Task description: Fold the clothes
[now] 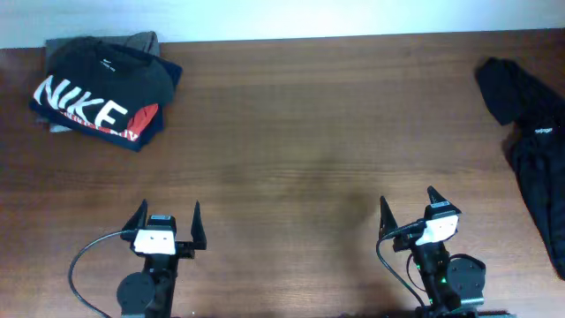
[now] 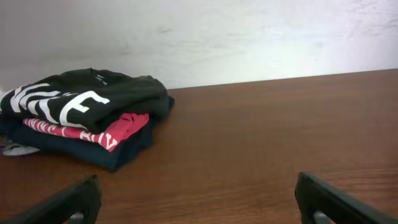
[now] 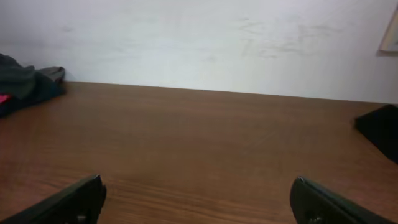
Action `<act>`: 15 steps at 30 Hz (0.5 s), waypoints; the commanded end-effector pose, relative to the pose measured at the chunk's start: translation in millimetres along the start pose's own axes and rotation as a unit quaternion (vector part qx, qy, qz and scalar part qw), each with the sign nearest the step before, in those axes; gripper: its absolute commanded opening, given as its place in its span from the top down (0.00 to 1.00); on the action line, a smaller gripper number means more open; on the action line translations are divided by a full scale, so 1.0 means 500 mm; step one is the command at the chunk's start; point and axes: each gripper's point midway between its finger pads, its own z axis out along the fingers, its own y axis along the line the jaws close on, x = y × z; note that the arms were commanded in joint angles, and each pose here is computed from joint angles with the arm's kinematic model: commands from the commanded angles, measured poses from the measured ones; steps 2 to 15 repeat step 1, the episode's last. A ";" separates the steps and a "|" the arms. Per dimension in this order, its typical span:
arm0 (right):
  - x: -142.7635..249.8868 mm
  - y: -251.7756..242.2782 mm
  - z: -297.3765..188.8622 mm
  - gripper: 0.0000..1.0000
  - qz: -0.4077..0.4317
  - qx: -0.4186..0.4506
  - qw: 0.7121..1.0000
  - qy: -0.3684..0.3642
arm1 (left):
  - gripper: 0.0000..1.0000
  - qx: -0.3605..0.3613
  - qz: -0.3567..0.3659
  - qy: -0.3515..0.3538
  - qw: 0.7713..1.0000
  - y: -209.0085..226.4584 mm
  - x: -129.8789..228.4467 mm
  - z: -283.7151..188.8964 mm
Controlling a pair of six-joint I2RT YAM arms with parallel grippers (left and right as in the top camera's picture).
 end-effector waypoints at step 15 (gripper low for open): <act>0.002 0.008 0.000 0.01 -0.002 -0.010 1.000 -0.001 | 0.01 0.005 0.008 -0.001 1.000 -0.003 0.003 0.000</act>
